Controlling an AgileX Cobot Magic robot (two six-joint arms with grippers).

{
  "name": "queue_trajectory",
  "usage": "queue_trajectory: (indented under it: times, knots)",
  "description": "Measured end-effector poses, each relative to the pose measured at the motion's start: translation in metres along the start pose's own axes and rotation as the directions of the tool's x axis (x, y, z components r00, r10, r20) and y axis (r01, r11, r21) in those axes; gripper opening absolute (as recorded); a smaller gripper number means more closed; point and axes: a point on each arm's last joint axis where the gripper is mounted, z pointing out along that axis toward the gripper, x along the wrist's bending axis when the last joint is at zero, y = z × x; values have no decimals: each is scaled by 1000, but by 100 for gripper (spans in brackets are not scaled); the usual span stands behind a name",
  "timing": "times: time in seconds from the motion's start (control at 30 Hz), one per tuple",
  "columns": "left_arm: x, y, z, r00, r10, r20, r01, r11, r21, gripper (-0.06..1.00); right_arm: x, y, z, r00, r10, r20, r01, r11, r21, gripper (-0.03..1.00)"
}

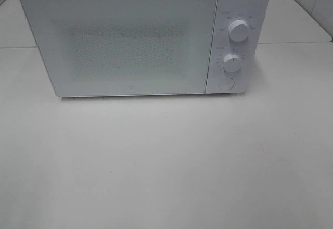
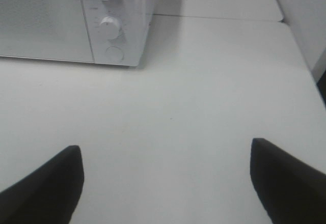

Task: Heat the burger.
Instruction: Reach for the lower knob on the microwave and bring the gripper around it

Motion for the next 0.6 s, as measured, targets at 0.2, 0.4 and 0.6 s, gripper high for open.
queue_trajectory:
  times: [0.2, 0.4, 0.6]
  knots:
    - [0, 0, 0, 1000, 0, 0, 0, 1000, 0, 99, -5, 20, 5, 998, -39, 56, 46, 991, -126, 85]
    - [0, 0, 0, 1000, 0, 0, 0, 1000, 0, 99, -2, 52, 34, 997, -63, 40, 70, 974, -215, 80]
    - [0, 0, 0, 1000, 0, 0, 0, 1000, 0, 99, 4, 65, 72, 996, -86, 14, 87, 962, -258, 76]
